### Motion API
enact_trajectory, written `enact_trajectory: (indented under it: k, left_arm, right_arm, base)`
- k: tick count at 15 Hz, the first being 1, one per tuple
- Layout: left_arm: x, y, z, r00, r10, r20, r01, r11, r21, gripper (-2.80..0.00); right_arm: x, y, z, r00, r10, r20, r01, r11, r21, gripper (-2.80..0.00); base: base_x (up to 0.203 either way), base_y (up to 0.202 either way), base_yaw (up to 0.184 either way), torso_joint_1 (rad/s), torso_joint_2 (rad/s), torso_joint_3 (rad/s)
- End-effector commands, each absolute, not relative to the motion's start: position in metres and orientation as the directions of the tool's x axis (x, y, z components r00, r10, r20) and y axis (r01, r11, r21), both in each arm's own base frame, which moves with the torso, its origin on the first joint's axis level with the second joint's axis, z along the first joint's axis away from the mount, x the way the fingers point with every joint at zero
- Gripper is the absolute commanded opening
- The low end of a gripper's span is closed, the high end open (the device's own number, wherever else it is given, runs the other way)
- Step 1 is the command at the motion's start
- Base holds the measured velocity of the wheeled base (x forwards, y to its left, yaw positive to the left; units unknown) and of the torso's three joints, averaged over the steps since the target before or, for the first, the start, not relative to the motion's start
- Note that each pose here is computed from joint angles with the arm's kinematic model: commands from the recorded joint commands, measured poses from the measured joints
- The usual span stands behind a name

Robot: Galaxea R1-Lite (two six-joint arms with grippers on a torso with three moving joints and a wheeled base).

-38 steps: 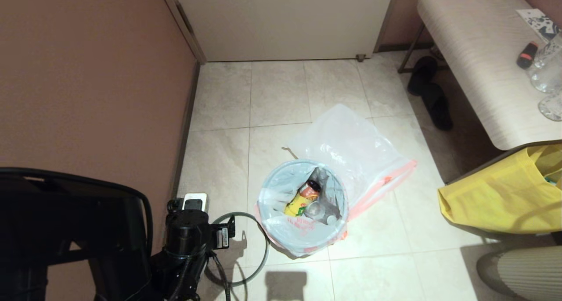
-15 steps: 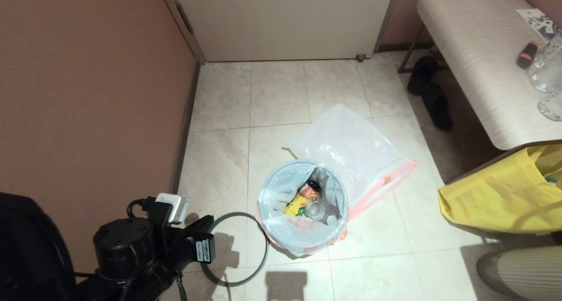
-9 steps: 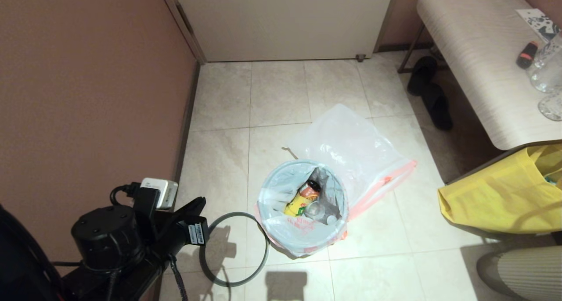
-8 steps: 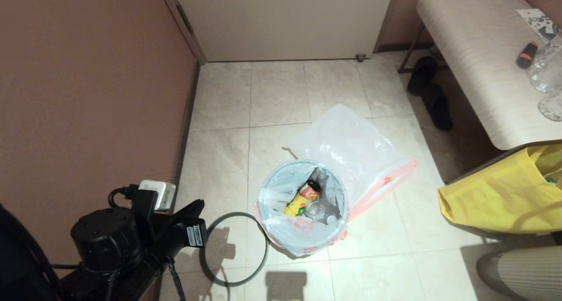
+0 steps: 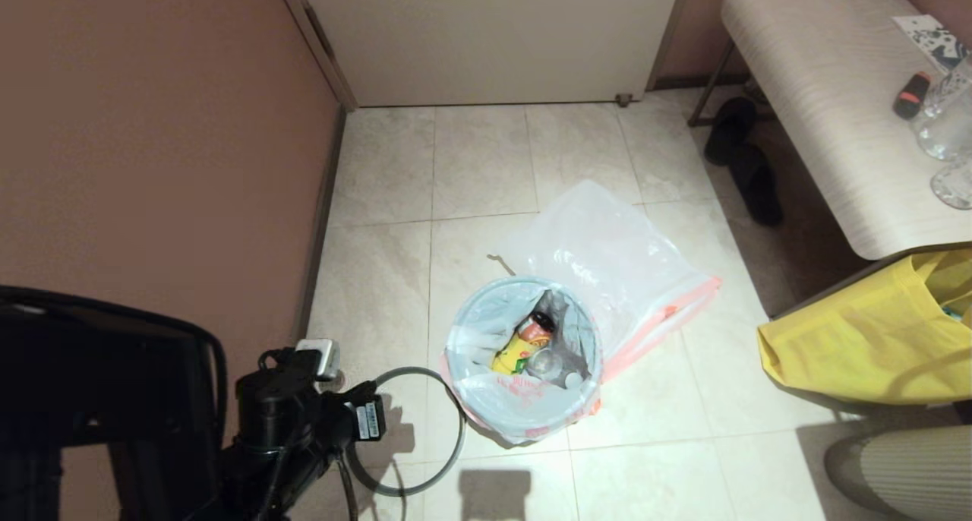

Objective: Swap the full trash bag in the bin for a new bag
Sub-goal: Place the trash bag on the floor

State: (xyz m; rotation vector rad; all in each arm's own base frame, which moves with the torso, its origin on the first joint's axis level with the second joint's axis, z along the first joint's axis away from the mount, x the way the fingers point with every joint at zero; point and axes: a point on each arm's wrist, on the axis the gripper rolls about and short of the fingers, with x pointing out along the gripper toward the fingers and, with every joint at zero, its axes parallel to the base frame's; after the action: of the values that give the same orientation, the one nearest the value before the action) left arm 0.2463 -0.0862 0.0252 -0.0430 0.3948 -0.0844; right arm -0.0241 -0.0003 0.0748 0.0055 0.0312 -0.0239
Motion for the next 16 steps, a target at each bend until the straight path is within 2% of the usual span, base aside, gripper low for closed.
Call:
enact_trajectory:
  k: [1,9,13,16]
  left_arm:
    - [0.26,-0.091,-0.003,0.901,-0.091,-0.424,0.076,0.996,-0.052,-2.8]
    - [0.235,-0.12,0.004,0.878,-0.209,-0.431,0.211,0.976,-0.043,-2.8]
    - [0.232,-0.111,0.015,0.908,-0.122,-0.401,0.091,0.991,-0.094,-2.8]
    - [0.21,-0.107,0.039,0.925,-0.133,-0.357,0.09,0.987,-0.134,-2.8]
  right_arm:
    - [-0.024,0.0,0.075,0.999,-0.023,-0.032,0.023,1.0,0.006,-2.8]
    - [-0.024,0.0,0.075,0.999,-0.025,-0.032,0.025,1.0,0.005,-2.8]
    - [-0.024,0.0,0.075,0.999,-0.024,-0.032,0.024,1.0,0.006,-2.8]
    - [-0.024,0.0,0.075,0.999,-0.023,-0.032,0.023,1.0,0.004,-2.8]
  base:
    - [0.0,0.0,0.0,0.0,0.0,0.0]
    - [0.0,0.0,0.0,0.0,0.0,0.0]
    - [0.0,0.0,0.0,0.0,0.0,0.0]
    - [0.0,0.0,0.0,0.0,0.0,0.0]
